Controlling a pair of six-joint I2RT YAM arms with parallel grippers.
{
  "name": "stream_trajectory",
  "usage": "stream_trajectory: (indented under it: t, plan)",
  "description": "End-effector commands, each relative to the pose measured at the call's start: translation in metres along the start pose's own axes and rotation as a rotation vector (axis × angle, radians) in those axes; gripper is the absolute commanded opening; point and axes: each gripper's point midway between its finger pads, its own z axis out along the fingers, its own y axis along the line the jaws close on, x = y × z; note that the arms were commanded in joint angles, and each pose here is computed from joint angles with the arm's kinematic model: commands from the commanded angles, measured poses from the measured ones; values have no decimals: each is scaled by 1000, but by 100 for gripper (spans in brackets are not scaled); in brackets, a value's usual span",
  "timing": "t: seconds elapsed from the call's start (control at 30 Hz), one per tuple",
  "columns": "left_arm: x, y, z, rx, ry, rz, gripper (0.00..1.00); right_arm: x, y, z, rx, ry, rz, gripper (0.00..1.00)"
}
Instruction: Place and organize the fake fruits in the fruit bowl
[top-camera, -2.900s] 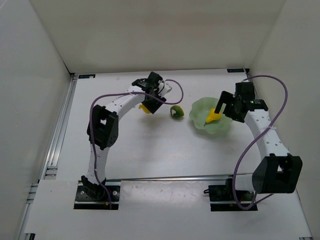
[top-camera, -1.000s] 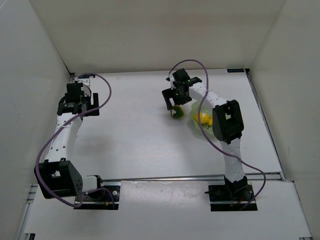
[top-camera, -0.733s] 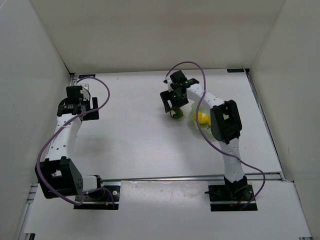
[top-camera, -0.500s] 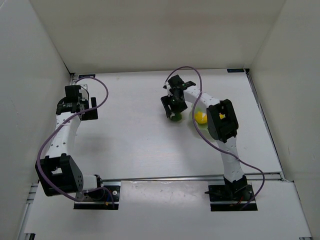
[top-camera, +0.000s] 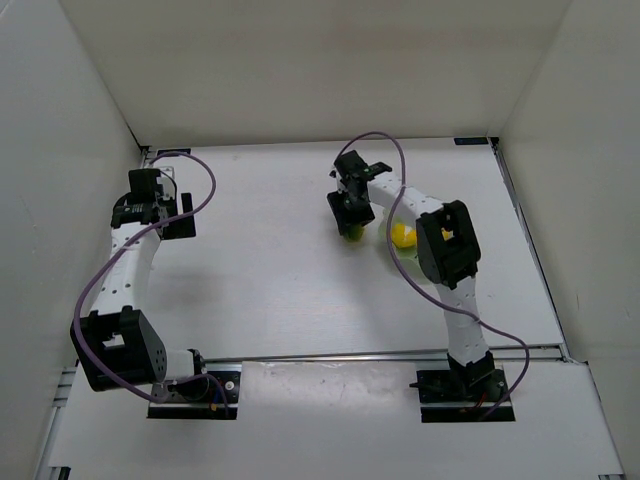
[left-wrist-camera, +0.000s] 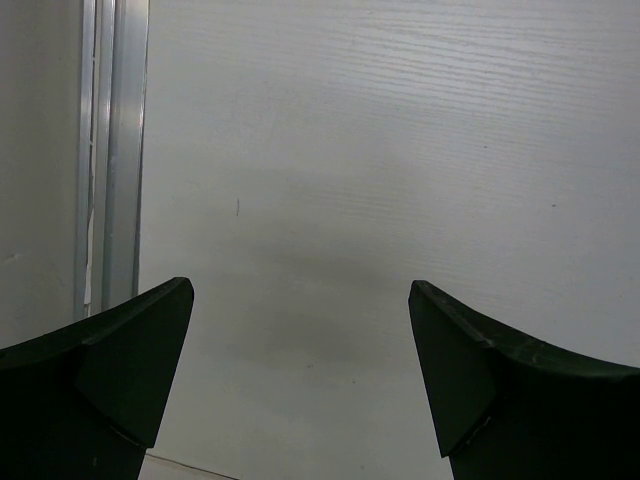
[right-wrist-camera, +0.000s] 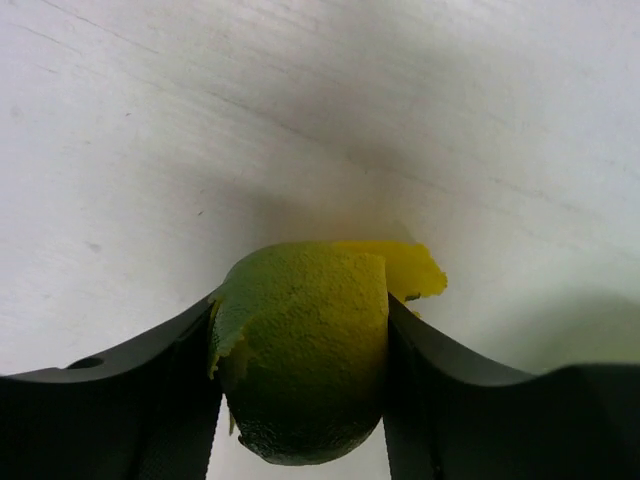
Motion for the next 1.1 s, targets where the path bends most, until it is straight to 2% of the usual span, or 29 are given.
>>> stream_trajectory:
  t: [0.0, 0.07, 0.13, 0.3, 0.4, 0.47, 0.5, 0.53, 0.57, 0.6, 0.73, 0.83, 0.93, 1.07]
  plan:
    - [-18, 2, -15, 10, -66, -21, 100, -44, 16, -83, -47, -222, 59, 20]
    - [-14, 0, -16, 19, -58, -20, 100, -55, 2, -120, -38, -345, 132, 18]
    - [-15, 1, -19, 19, -66, -21, 100, -57, -35, -151, 48, -440, 294, 16]
    - [-6, 5, -18, 16, -54, -34, 100, -9, -103, -149, 161, -406, 542, 6]
    - [-7, 5, -21, 15, -63, -35, 100, 25, -127, -137, 232, -356, 653, 5]
    - [-8, 6, -23, 15, -72, -36, 100, 38, -139, -133, 249, -336, 709, 16]
    - [-8, 4, -23, 23, -73, -27, 100, 39, -138, -128, 243, -322, 709, 27]
    - [-8, 4, -23, 23, -73, -27, 100, 43, -144, -126, 251, -314, 723, 73]
    - [-8, 4, -23, 23, -73, -27, 100, 46, -149, -125, 286, -303, 726, 90]
    - [-9, 3, -26, 33, -83, -27, 100, 51, -152, -126, 316, -278, 728, 100]
    - [-7, 4, -32, 33, -85, -17, 100, 39, -163, -166, 377, -354, 683, 100]
    - [1, 9, -37, 5, -82, -9, 100, 33, -163, -222, 397, -488, 651, 100]
    - [6, 14, -42, -19, -92, -2, 100, 54, -164, -248, 407, -549, 685, 100]
    - [15, 19, -47, -47, -99, -22, 100, 110, -180, -267, 487, -611, 870, 100]
